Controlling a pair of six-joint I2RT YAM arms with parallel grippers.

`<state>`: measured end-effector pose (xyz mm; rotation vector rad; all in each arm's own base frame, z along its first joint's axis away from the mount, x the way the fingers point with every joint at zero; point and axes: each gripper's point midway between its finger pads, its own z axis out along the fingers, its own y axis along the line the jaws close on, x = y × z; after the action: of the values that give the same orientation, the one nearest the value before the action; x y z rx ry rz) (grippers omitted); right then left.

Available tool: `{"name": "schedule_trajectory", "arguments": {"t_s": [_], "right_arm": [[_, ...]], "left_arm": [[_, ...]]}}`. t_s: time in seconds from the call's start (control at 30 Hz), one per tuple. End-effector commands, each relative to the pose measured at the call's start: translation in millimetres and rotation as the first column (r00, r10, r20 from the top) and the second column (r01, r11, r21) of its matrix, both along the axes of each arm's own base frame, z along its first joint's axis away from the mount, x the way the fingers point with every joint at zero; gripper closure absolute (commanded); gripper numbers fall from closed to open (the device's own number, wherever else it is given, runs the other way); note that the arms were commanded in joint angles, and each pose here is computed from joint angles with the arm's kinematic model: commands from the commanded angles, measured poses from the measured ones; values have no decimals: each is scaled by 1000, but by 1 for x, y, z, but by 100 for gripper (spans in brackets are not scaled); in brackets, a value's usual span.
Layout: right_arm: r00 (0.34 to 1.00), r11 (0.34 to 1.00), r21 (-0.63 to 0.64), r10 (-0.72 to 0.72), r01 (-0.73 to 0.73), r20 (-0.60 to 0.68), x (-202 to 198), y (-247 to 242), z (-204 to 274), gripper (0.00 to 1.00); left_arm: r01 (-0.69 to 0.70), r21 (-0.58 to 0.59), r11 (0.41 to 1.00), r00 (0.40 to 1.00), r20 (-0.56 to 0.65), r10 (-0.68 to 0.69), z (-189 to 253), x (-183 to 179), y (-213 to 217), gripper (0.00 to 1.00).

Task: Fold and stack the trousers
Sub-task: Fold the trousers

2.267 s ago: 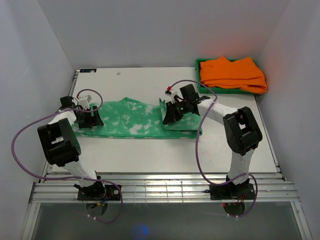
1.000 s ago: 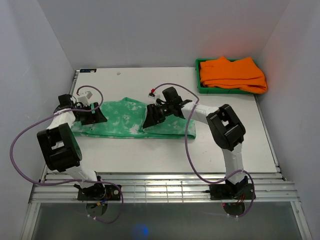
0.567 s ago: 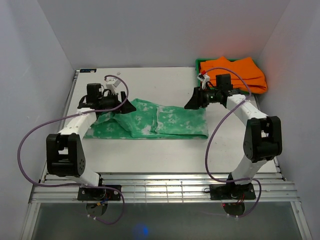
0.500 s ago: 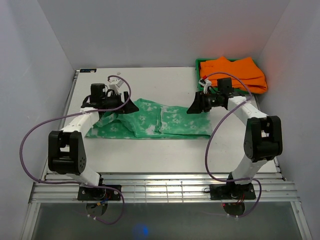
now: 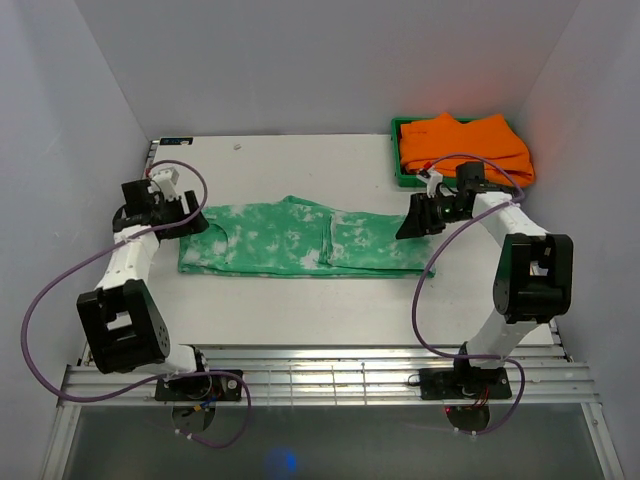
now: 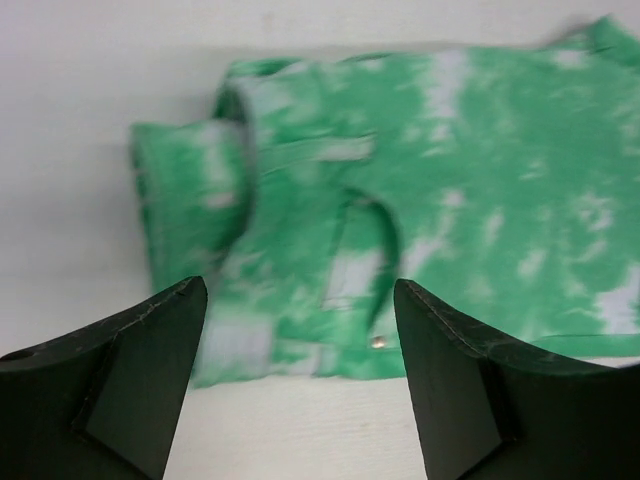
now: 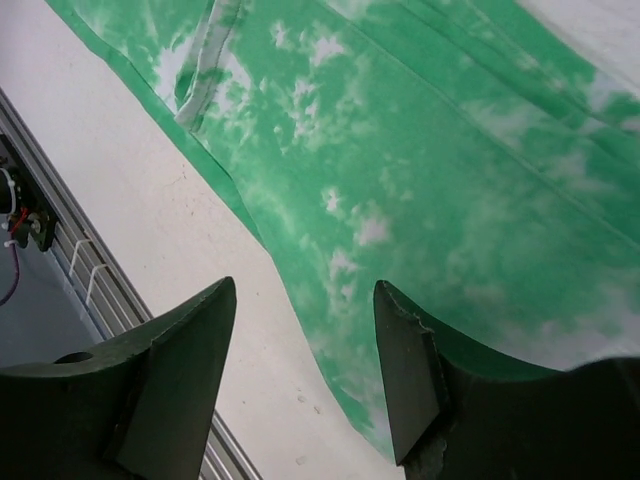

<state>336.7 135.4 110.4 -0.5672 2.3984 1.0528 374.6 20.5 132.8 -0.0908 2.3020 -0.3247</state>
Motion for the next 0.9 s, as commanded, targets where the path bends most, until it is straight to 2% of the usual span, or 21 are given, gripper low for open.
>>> {"name": "schedule_trajectory", "arguments": {"t_s": [0.0, 0.03, 0.07, 0.13, 0.17, 0.2, 0.23, 0.27, 0.3, 0.37, 0.4, 0.43, 0.47, 0.5, 0.63, 0.7, 0.87], "right_arm": [[997, 1000, -10, -7, 8, 82, 12, -21, 29, 37], [996, 1000, -20, -21, 23, 92, 14, -30, 30, 36], [995, 999, -26, -32, 35, 90, 12, -36, 32, 36], [993, 996, -30, -81, 83, 84, 11, -53, 29, 35], [992, 995, -32, -96, 99, 85, 10, -59, 28, 35], [990, 993, -32, -113, 116, 79, 9, -65, 25, 34], [988, 989, -25, -144, 146, 55, 6, -74, 19, 33], [987, 987, -22, -159, 160, 33, 4, -78, 13, 32], [984, 983, -16, -180, 180, 13, 3, -84, 9, 31], [978, 979, -6, -203, 203, -42, 0, -85, -4, 26], [976, 976, -4, -217, 217, -32, 4, -88, -8, 23], [974, 975, 0, -223, 224, -38, 5, -88, -11, 15], [970, 972, -1, -235, 236, -61, 4, -88, -20, 14], [964, 967, 2, -255, 256, -82, 6, -88, -24, 14], [955, 963, 28, -260, 267, -145, 11, -86, -46, 13], [952, 963, 34, -259, 268, -162, 10, -85, -55, 13], [946, 963, 39, -252, 265, -206, 4, -82, -77, 12]], "left_arm": [[40, 140, 989, 990, -136, -21, -24, -31, 45, 13], [92, 101, 991, 992, -96, -82, -10, -27, 41, 14], [189, 8, 982, 981, -50, -188, 3, -30, 22, 16], [301, -63, 952, 952, 78, -296, 37, -23, -3, 16], [368, -87, 926, 923, 153, -353, 58, -21, -25, 15], [413, -175, 894, 904, 199, -379, 74, -22, -51, 14], [440, -195, 877, 891, 220, -398, 82, -21, -69, 13], [515, -184, 837, 846, 271, -460, 91, -17, -105, 13], [496, -265, 827, 863, 254, -437, 93, -17, -124, 13], [555, -294, 778, 829, 275, -488, 86, -14, -177, 13], [528, -305, 793, 847, 255, -466, 78, -8, -186, 13], [507, -340, 792, 861, 231, -452, 72, -6, -199, 13], [523, -342, 781, 852, 231, -470, 68, -3, -219, 12], [484, -366, 795, 874, 172, -453, 45, 5, -225, 12], [448, -468, 762, 881, 87, -465, 15, 11, -261, 11], [458, -480, 748, 877, 105, -469, 13, 16, -273, 11], [441, -518, 733, 868, 38, -495, -22, 12, -300, 11]]}}
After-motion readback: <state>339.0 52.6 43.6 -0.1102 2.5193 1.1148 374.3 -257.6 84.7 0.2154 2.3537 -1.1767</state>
